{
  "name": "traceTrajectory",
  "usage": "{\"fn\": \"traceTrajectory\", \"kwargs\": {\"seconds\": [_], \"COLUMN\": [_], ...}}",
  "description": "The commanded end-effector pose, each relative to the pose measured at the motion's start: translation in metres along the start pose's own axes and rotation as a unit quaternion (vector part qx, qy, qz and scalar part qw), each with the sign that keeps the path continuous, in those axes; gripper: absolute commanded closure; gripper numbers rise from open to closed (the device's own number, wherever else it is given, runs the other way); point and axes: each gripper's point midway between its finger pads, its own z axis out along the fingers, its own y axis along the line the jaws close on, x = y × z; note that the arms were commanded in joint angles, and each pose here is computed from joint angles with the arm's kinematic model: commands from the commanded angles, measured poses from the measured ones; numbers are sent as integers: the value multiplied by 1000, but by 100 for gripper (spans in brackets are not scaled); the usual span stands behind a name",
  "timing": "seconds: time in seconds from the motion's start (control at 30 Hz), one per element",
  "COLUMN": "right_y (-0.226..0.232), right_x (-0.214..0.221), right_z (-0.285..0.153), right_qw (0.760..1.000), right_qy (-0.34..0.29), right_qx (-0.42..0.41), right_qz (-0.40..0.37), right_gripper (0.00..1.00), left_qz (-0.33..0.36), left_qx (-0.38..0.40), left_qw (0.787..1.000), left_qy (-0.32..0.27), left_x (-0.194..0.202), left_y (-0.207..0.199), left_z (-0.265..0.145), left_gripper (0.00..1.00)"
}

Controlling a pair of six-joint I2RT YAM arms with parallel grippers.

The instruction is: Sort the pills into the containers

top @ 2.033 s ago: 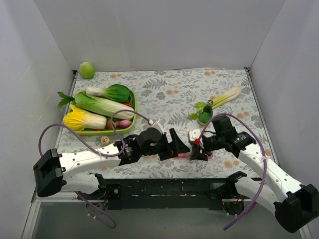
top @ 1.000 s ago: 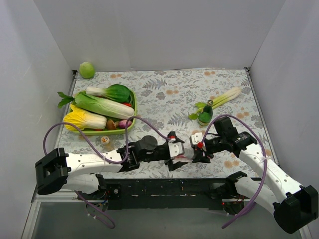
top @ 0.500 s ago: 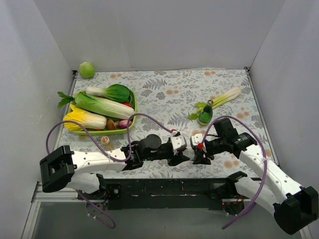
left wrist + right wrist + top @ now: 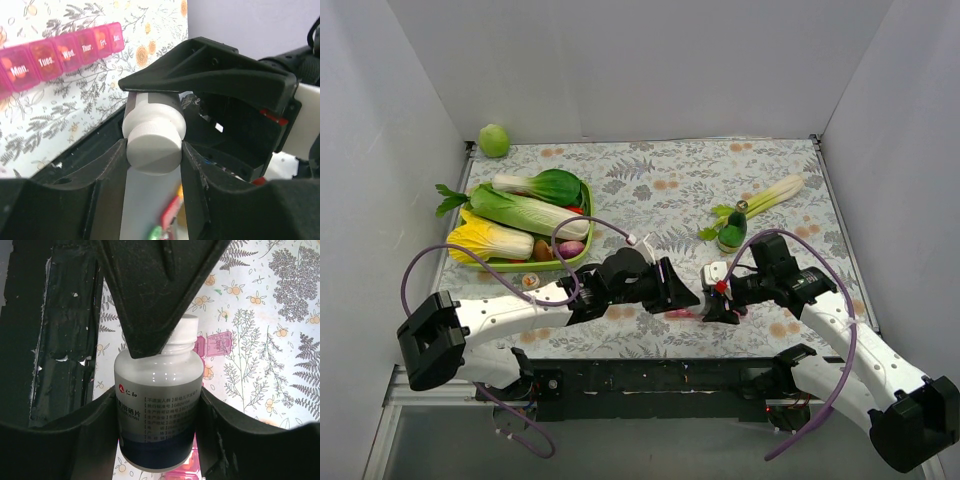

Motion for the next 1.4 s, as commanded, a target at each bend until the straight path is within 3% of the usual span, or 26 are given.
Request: {"fn": "traceTrajectory", "kwargs": {"seconds": [0.0,0.03,0.07,0.17,0.23,0.43,0.57,0.6,0.67,0.73,0.8,0.83,0.97,1.37], "right_y": [-4,-4,-4,-2,-1,2,7,9,11,14,15,15,18,19], "right_x": [6,6,6,5,5,2,1,-1,-1,-2,-3,-3,-2,0], "right_z": [-4,-4,-4,-4,-5,-5,-5,-4,-4,-3,-4,-4,-4,-3], "right_qw": [1000,1000,1000,1000,1000,1000,1000,1000,1000,999,999,999,999,999], "right_qy": [12,12,12,8,4,-2,-8,-13,-16,-21,-24,-24,-27,-28], "right_qx": [16,17,17,15,14,3,-10,-16,-23,-28,-30,-31,-33,-30], "right_qz": [6,6,7,7,6,4,3,-2,-4,-7,-6,-9,-10,-15], "right_gripper": [97,97,97,97,97,97,96,96,96,96,96,96,96,96], "left_qz": [-167,-145,-136,-82,-44,125,265,330,392,483,530,571,629,670], "left_qx": [-36,-26,-23,29,59,50,53,67,84,111,123,136,161,186], "left_qw": [985,989,990,996,997,991,963,942,916,867,836,803,753,716], "left_qy": [24,21,23,31,28,20,23,12,-5,-52,-75,-103,-112,-60], "left_x": [3,2,3,9,11,19,18,15,10,-2,-6,-13,-17,-6], "left_y": [-9,-12,-10,-12,-13,18,26,23,20,7,5,-4,-20,-28], "left_z": [-7,-9,-11,-25,-34,-59,-70,-76,-80,-88,-90,-92,-85,-47], "left_gripper": [73,57,31,9,3,2,2,2,2,2,2,2,2,2]}}
